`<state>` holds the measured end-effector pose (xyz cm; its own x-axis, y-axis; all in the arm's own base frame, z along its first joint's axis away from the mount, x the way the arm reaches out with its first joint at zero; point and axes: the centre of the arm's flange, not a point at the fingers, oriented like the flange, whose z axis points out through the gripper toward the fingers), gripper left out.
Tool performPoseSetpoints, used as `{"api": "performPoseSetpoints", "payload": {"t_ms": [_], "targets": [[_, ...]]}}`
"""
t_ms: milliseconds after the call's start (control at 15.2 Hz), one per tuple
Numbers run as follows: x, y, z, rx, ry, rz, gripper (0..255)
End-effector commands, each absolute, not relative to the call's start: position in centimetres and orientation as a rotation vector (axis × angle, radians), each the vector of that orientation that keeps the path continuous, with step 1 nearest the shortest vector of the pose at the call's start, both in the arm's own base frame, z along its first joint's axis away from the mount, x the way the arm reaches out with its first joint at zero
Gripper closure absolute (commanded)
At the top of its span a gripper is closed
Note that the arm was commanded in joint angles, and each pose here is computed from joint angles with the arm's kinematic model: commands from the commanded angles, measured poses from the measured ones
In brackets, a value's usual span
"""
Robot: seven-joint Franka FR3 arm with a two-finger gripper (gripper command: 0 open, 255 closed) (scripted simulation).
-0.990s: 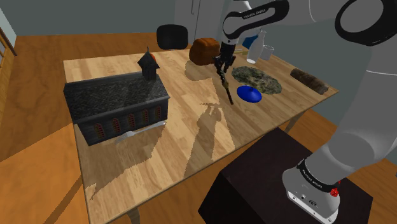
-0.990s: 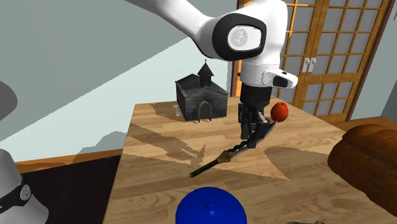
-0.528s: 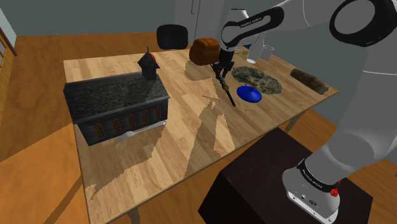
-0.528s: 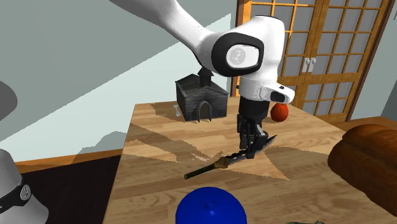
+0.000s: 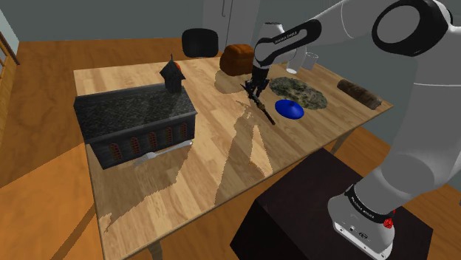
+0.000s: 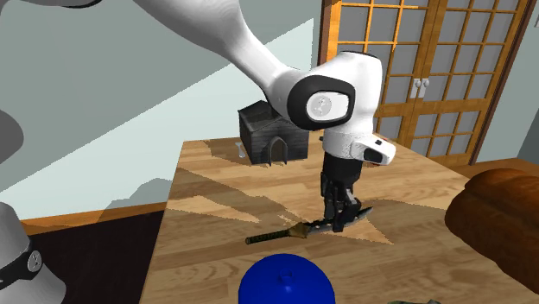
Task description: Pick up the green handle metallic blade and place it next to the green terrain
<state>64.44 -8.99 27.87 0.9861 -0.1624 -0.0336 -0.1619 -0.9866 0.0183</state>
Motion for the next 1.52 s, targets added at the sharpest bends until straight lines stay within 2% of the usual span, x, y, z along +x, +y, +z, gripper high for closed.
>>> {"api": "performPoseSetpoints", "payload": {"t_ms": [0,726,792,1122,1452], "targets": [[64.4,-9.0,26.8,3.115,-0.254,-0.054,255],[64.4,-9.0,25.4,3.115,-0.254,-0.054,255],[64.4,-9.0,25.4,3.115,-0.254,-0.054,0],[64.4,-9.0,25.4,3.115,-0.254,-0.054,0],[64.6,-8.9,30.4,3.115,-0.254,-0.054,0]]}}
